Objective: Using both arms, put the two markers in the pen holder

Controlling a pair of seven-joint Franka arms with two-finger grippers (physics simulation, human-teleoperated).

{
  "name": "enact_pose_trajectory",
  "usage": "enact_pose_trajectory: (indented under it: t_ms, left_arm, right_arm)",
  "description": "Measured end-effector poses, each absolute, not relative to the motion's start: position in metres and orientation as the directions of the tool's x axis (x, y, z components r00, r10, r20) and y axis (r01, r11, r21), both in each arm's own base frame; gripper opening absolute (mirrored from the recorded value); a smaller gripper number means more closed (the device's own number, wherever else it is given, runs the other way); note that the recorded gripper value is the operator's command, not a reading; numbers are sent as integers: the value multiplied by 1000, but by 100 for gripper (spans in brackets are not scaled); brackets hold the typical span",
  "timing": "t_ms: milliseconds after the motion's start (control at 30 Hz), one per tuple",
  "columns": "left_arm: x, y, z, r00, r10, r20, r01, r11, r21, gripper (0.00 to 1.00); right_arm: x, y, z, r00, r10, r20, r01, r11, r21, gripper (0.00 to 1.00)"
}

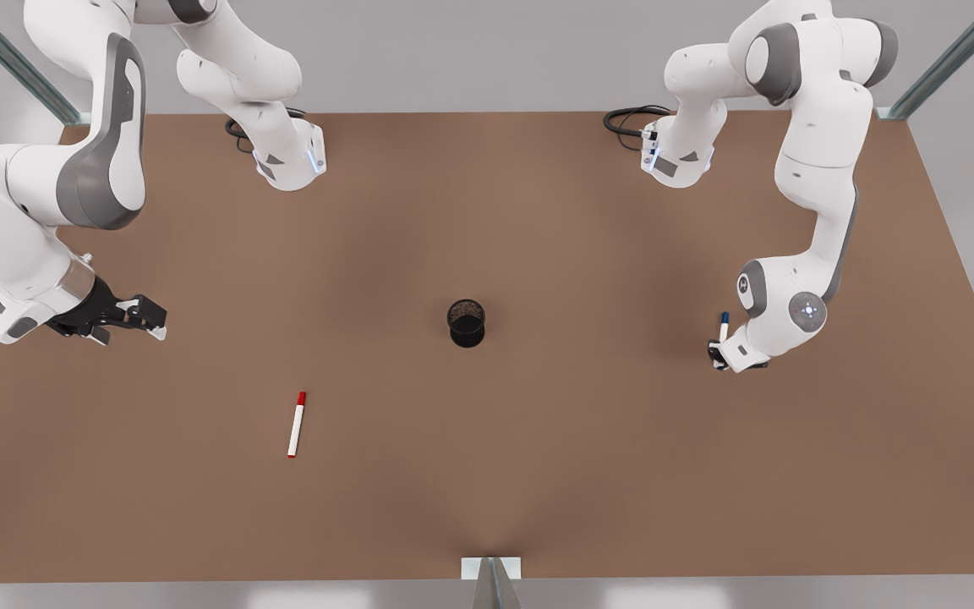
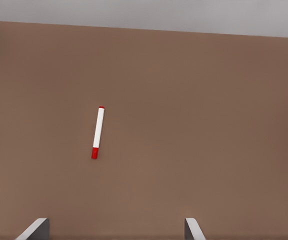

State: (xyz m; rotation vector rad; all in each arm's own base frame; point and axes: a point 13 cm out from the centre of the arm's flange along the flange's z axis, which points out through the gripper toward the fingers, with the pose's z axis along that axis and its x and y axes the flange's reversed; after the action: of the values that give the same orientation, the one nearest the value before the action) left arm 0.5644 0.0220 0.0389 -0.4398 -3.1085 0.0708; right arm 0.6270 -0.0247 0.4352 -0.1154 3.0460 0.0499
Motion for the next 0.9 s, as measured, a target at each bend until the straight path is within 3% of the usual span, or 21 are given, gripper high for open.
enact_pose_trajectory:
  t_ms: [133,233,633,700,900]
  left_arm:
    - [566,22,39,-961,276,-9,276,960,-42,22]
    - [571,20,49,-961,275,-26,276,961,-34,21]
    - [589,16,159,-961,267,-67,269,963,-20,21]
    - [587,15,180,-962,266,-59,268,963,-23,21]
    - [601,-23,234,-949,314,-39,315,949,-26,21]
  right_arm:
    - [627,-25,435,-993,-75,-94,-78,997,29,100]
    - [627,-25,435,-993,-75,-93,-78,997,29,100]
    - [629,-28,426,-994,-71,-82,-74,997,30,100]
    - [637,-33,396,-997,-64,-51,-66,997,32,96]
    - [671,-26,226,-996,-71,57,-69,997,35,100]
